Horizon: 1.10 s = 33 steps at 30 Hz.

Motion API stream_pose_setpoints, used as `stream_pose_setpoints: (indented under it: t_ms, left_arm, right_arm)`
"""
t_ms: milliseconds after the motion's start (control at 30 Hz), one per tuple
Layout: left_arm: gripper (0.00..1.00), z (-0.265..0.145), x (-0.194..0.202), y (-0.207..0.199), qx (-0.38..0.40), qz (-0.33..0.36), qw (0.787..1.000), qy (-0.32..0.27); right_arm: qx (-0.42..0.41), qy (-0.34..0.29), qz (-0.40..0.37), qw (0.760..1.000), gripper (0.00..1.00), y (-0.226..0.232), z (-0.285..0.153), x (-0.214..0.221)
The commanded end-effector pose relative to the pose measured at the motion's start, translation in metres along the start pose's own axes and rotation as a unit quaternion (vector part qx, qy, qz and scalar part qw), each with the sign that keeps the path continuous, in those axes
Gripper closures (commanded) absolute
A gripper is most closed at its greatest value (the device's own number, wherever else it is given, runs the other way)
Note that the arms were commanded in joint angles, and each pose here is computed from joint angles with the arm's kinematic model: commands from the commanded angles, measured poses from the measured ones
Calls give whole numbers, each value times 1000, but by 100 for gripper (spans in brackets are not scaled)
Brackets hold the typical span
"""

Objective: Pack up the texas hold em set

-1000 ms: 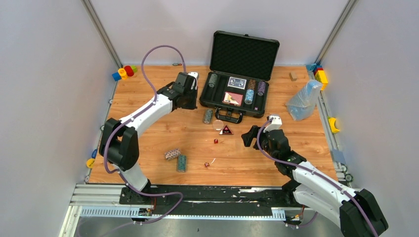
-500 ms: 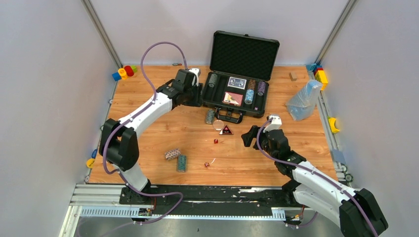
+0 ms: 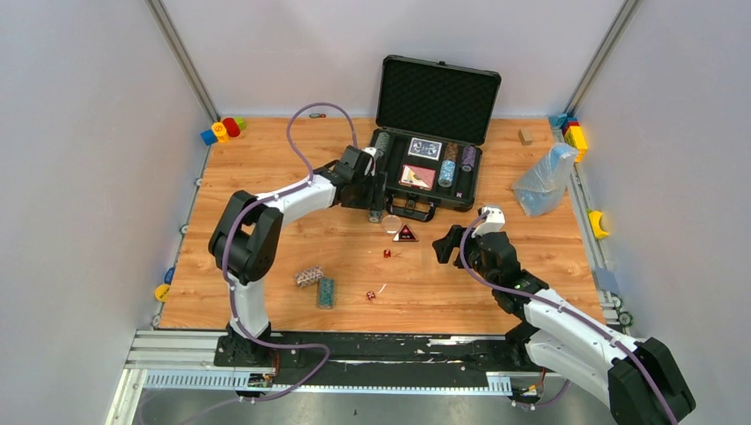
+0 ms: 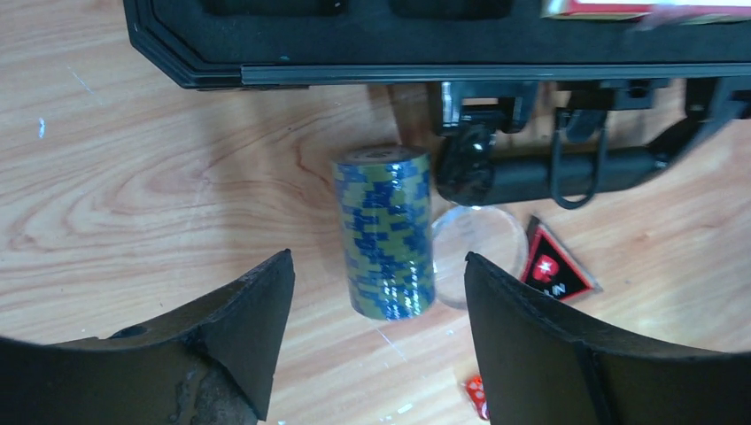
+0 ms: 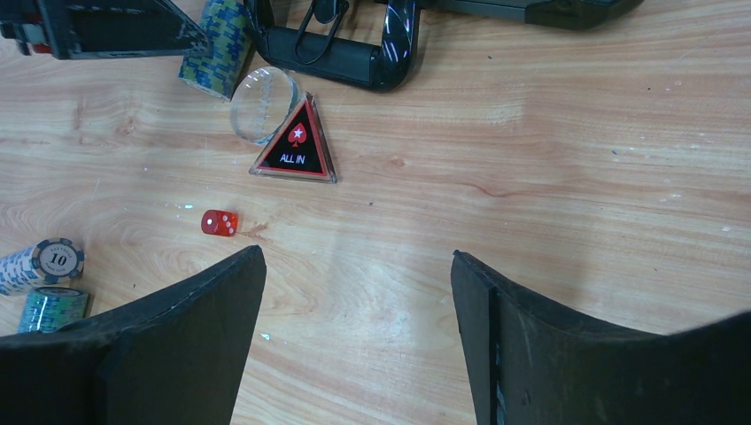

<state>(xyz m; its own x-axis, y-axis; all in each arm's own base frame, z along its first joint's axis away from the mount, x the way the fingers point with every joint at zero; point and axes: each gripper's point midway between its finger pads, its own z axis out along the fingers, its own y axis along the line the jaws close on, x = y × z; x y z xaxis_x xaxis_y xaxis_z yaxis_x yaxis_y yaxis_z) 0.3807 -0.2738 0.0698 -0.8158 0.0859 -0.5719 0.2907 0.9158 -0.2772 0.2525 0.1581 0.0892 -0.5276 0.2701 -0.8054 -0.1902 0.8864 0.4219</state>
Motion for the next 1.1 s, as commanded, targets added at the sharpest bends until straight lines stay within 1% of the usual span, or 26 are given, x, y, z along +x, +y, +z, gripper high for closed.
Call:
stream_pose_setpoints:
  t_ms: [0,33,67,100,133,200,233,267,300,333,367,433,467,533,600,767,967,1033,1067]
  left_arm:
    - [25,10,-8,1,-8,-7,1000,-17]
    - [31,12,-5,3,-15,-5,1000,-13]
    - [35,13,-2,6,-22,-3,1000,-11]
    - [41,14,0,9,-32,0,999,-9]
    - [43,14,3,12,-38,1,999,-7]
    - [50,14,5,15,-45,4,999,-4]
    - [57,12,7,17,-51,6,999,-2]
    - [61,10,7,18,-54,8,999,-2]
    - [67,6,4,19,-60,11,998,-7]
    - [68,4,3,21,-64,13,998,-8]
    - [69,0,1,23,-71,17,997,-11]
    - [58,-3,-1,25,-75,23,997,-12]
    - [49,-2,0,25,-75,25,997,-10]
    - [39,1,2,24,-72,26,997,-3]
    - [37,7,6,21,-65,24,998,5]
    - [36,19,13,15,-44,20,999,18]
    - [36,24,21,18,-55,32,997,31]
    - [37,27,25,20,-61,34,997,37]
    - [43,28,27,20,-63,35,997,39]
  right_arm:
    - [-19,-34,4,999,22,15,0,-26]
    - [-18,-33,4,999,22,15,1,-26]
    - [-18,-33,4,999,22,15,1,-26]
    - [-19,-33,4,999,22,15,1,-26]
    - [-18,-33,4,999,22,15,1,-26]
    - [-17,-33,3,999,22,15,1,-26]
    - [-17,-33,4,999,22,15,1,-26]
    - [-17,-32,4,999,22,15,1,-26]
    - [-17,-32,4,999,22,15,1,-26]
    - [-17,-31,4,999,22,15,1,-25]
    - [-17,-31,4,999,22,15,1,-25]
    - [-17,-30,4,999,22,14,2,-25]
    - [-17,-30,4,999,22,14,2,-24]
    - [-17,-30,4,999,22,15,1,-24]
    - [-17,-30,4,999,22,15,2,-25]
    - [-17,-31,4,999,22,15,1,-25]
    - [-17,-29,4,999,22,15,2,-25]
    - [-16,-29,4,999,22,14,2,-25]
    - [-16,-29,4,999,22,14,2,-25]
